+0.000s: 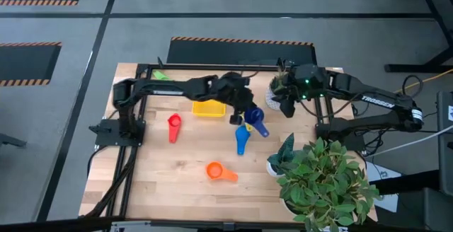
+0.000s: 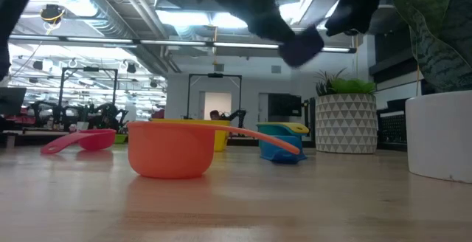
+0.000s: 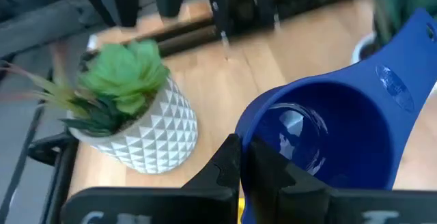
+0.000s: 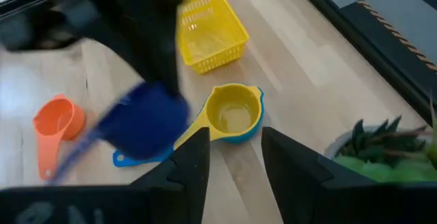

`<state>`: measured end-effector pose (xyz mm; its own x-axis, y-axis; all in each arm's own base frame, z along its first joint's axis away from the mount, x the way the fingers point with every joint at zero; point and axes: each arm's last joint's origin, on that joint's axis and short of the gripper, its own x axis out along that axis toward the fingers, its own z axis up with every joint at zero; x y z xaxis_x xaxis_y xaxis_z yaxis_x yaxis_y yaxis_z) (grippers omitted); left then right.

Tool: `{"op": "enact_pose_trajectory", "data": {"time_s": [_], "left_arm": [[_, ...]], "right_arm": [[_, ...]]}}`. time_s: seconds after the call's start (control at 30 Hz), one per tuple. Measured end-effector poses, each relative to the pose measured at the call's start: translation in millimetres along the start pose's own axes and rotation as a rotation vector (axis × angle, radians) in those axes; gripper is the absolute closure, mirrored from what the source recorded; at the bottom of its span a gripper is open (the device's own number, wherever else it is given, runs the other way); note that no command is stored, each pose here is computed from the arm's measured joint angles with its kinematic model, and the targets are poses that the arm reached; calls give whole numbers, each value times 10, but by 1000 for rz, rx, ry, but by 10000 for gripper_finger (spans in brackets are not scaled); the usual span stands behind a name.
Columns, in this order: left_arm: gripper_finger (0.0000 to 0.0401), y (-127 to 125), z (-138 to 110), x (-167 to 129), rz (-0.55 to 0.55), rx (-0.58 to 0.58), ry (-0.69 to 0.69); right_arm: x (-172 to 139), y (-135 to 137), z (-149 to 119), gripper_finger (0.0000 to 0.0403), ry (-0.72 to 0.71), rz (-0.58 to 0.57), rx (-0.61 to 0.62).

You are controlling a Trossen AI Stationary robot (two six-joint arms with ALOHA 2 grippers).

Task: Nest measuring cups in basket
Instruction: Stack the dark blue measuring cup into the yellow measuring cup

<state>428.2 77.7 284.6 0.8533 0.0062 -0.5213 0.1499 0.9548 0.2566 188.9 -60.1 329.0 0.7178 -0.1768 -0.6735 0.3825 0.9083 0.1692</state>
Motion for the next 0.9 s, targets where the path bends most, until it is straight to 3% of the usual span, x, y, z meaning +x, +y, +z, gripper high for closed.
{"op": "enact_pose_trajectory", "data": {"time_s": [0.3, 0.57, 0.9], "left_arm": [[395, 254, -326, 326, -21, 124, 161], [395, 378, -450, 352, -10, 116, 193], [381, 350, -545, 422, -32, 115, 244]], "right_arm": [[5, -8, -47, 265, 49, -10, 26], [4, -8, -45, 265, 46, -10, 25], [4, -7, -44, 265, 45, -9, 25]]}}
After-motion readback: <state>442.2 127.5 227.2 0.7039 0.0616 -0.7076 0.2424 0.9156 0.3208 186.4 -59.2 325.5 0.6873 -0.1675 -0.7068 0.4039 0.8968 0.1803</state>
